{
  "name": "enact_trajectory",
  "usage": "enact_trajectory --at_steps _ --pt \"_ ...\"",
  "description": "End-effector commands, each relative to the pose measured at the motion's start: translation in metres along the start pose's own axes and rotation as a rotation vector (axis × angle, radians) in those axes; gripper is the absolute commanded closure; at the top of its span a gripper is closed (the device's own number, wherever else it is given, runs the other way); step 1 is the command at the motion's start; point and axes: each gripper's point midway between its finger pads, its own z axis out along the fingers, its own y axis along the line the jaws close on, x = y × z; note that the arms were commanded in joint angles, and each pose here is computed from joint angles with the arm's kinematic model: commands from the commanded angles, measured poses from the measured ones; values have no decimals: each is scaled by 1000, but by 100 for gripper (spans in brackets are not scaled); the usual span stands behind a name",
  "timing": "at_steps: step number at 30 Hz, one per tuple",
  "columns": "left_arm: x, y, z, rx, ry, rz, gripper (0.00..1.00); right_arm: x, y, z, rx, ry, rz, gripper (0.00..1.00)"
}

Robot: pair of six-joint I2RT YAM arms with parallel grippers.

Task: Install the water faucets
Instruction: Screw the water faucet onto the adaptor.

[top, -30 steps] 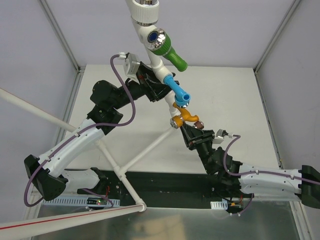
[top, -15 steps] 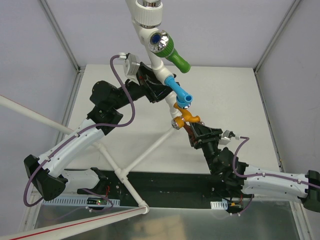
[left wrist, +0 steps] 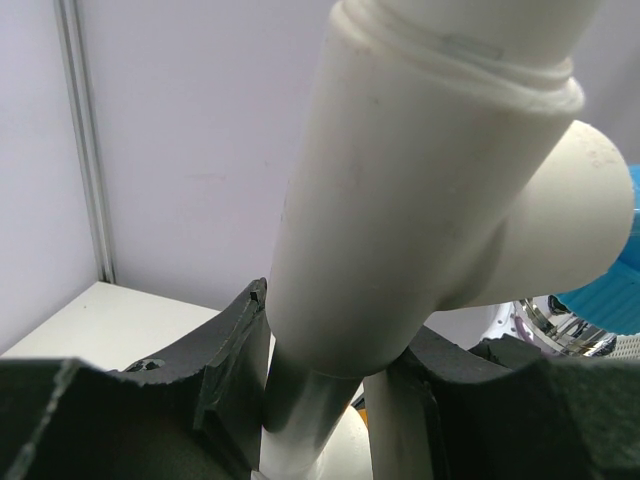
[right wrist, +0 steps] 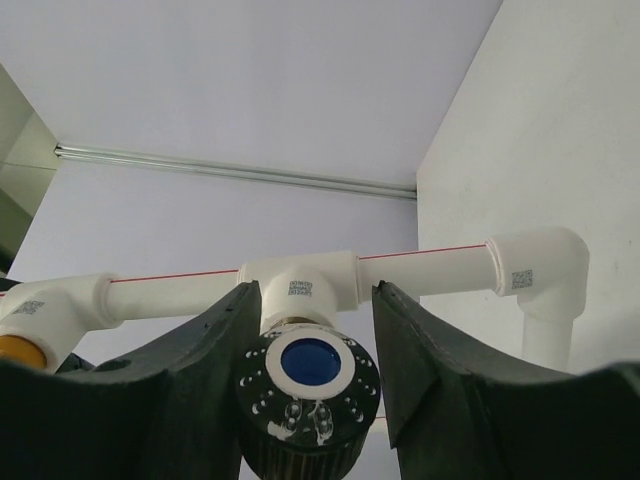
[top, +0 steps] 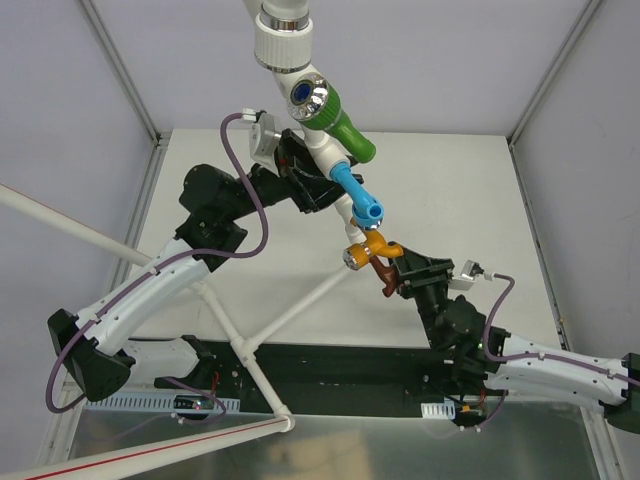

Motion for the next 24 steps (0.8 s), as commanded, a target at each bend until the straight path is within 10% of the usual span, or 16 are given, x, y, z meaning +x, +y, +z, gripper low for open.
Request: enact_trajectory --at_steps 1,9,20,24 --pt "-31 -30 -3 54 -77 -157 100 -4 -17 -2 41 -4 -94 51" --pt "-8 -15 1 24 -30 -171 100 -7 -37 -4 90 -26 -28 71" --pt "36 11 0 -28 46 -141 100 -20 -74 -5 161 -100 -121 71" --pt "52 19 0 -30 76 -123 100 -26 -87 -6 183 -123 -197 56"
